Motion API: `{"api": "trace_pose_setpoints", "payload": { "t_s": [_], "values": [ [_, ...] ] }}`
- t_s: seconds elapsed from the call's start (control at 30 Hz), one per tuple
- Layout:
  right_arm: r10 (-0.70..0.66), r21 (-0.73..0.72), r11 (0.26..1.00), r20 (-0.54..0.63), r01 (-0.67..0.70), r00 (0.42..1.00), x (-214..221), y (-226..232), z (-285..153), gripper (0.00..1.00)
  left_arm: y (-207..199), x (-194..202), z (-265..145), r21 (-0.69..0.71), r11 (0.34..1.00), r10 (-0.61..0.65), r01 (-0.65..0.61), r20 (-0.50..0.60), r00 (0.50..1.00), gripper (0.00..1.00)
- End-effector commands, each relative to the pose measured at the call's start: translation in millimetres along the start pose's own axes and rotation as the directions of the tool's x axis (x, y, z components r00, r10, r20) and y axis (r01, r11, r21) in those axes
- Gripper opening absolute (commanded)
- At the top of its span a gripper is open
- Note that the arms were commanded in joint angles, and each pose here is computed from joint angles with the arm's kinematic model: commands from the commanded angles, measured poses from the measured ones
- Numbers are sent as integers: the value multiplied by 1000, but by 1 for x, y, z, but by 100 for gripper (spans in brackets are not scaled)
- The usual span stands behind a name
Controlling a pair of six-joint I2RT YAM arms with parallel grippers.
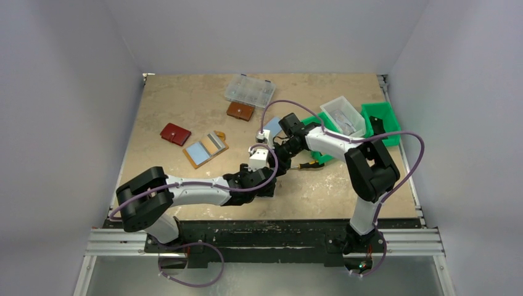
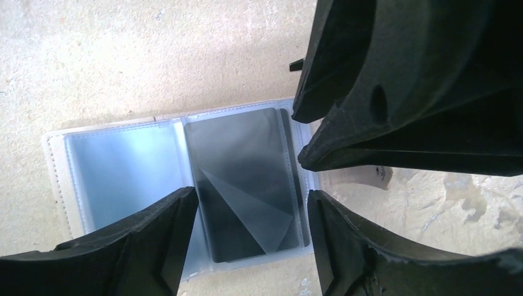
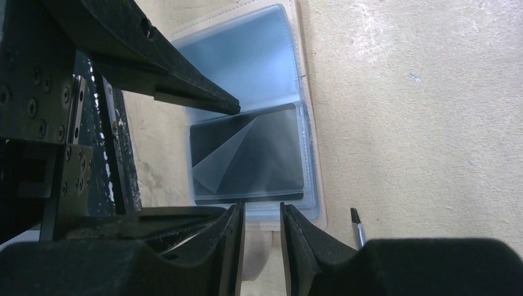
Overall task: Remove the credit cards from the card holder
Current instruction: Open the card holder at the center of the board.
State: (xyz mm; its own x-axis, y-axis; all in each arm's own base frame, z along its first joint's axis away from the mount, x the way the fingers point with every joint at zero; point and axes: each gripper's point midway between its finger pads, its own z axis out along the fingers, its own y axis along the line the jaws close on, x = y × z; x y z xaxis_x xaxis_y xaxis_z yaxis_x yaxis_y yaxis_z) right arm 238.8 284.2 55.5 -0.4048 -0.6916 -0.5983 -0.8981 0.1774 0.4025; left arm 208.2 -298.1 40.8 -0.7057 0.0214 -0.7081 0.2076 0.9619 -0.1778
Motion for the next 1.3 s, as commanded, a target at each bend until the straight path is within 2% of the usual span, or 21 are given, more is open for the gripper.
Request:
{"api": "trace_pose_setpoints", "payload": {
  "t_s": [0.0, 0.3, 0.53, 0.93, 1.03, 1.27],
  "values": [
    [-52, 10, 999, 53, 52, 997, -21, 3, -10, 34, 1, -3, -3, -26, 999, 21, -20, 9, 1000, 69],
    [-51, 9, 999, 51, 51, 997, -21, 2, -9, 34, -1, 3, -1, -9, 1000, 22, -22, -6, 1000, 70],
    [-51, 9, 999, 51, 51, 997, -21, 3, -10, 34, 7, 12, 4, -49, 998, 32, -33, -28, 999, 70],
    [-54, 12, 998, 55, 54, 997, -22, 3, -11, 34, 10, 24, 11, -65, 996, 49, -53, -64, 997, 66],
    [-55, 12, 998, 56, 54, 997, -22, 3, -12, 34, 13, 23, 10, -73, 996, 49, -53, -57, 997, 59],
    [-56, 14, 998, 61, 55, 997, -23, 3, -14, 34, 17, 21, 6, -76, 996, 42, -45, -47, 998, 49]
  ]
}}
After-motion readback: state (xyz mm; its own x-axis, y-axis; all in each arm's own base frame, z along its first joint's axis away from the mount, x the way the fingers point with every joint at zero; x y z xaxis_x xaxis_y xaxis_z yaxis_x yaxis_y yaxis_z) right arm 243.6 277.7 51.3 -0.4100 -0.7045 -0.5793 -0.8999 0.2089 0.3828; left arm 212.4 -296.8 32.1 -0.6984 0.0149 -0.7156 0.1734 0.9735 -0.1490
